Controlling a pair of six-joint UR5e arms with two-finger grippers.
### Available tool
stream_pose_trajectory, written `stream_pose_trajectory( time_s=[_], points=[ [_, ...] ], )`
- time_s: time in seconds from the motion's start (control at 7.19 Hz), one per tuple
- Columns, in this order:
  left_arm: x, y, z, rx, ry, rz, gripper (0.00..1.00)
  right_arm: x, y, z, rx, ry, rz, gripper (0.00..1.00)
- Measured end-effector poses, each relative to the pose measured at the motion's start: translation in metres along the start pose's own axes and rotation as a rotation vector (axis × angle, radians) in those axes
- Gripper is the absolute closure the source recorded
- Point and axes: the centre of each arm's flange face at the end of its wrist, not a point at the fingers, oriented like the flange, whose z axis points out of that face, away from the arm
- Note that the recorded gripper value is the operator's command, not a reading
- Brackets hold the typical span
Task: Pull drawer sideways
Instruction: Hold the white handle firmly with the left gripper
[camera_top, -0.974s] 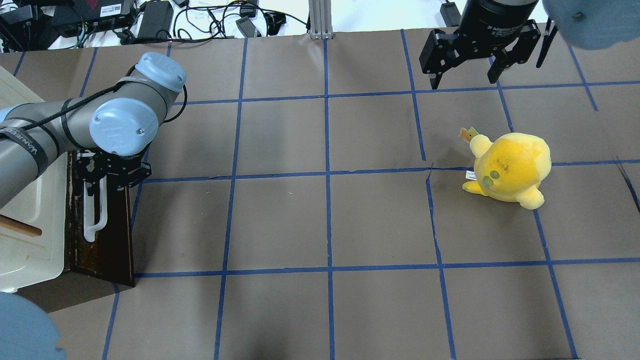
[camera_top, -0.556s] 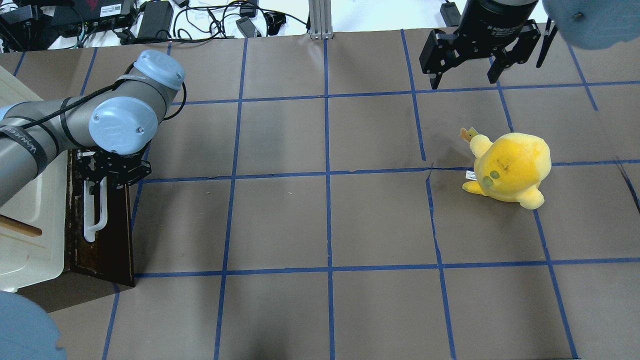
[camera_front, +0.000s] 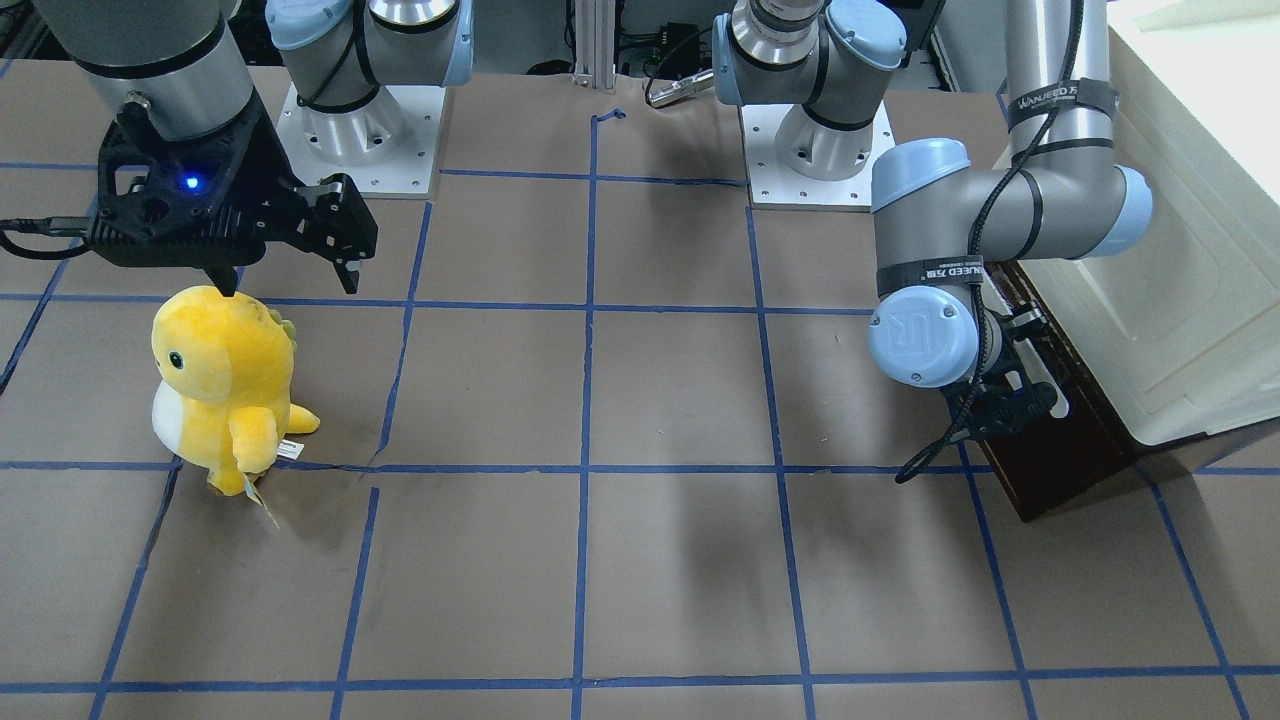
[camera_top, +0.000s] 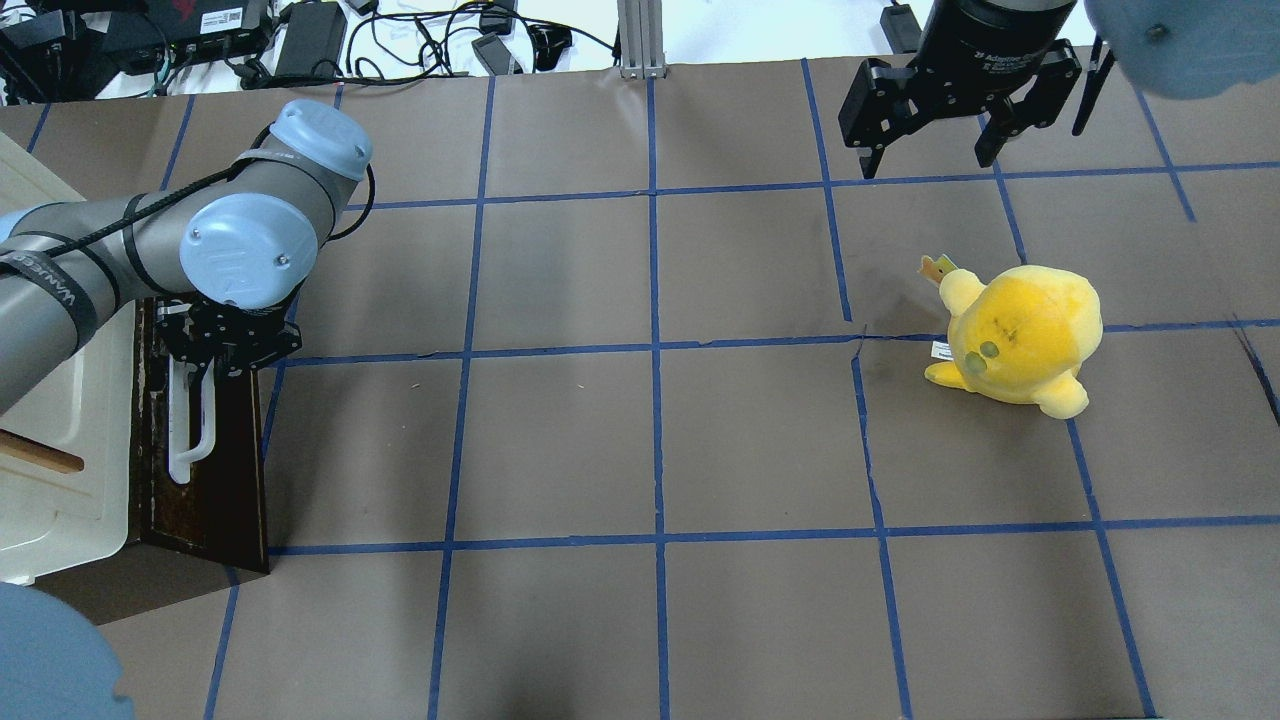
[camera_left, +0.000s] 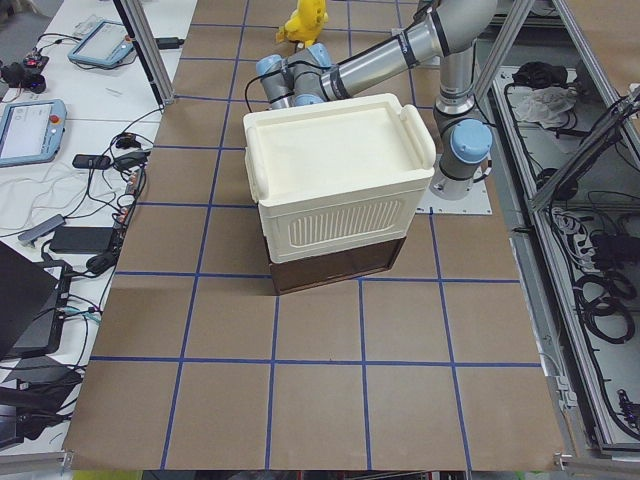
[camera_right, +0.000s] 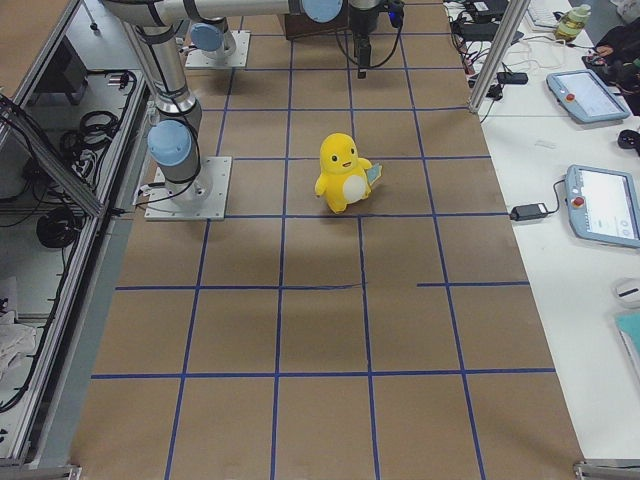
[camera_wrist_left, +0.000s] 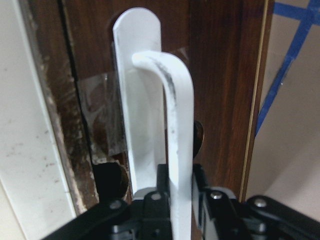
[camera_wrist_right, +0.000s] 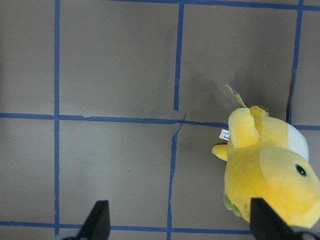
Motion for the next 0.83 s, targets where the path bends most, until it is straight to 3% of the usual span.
stream_pose_trajectory(
  time_s=[0.83],
  points=[
    [0.011,0.002,-0.005,0.009,-0.006,0.019,1.0,0.0,0.0,0.0,0.0,0.0,0.001,0.0]
  ],
)
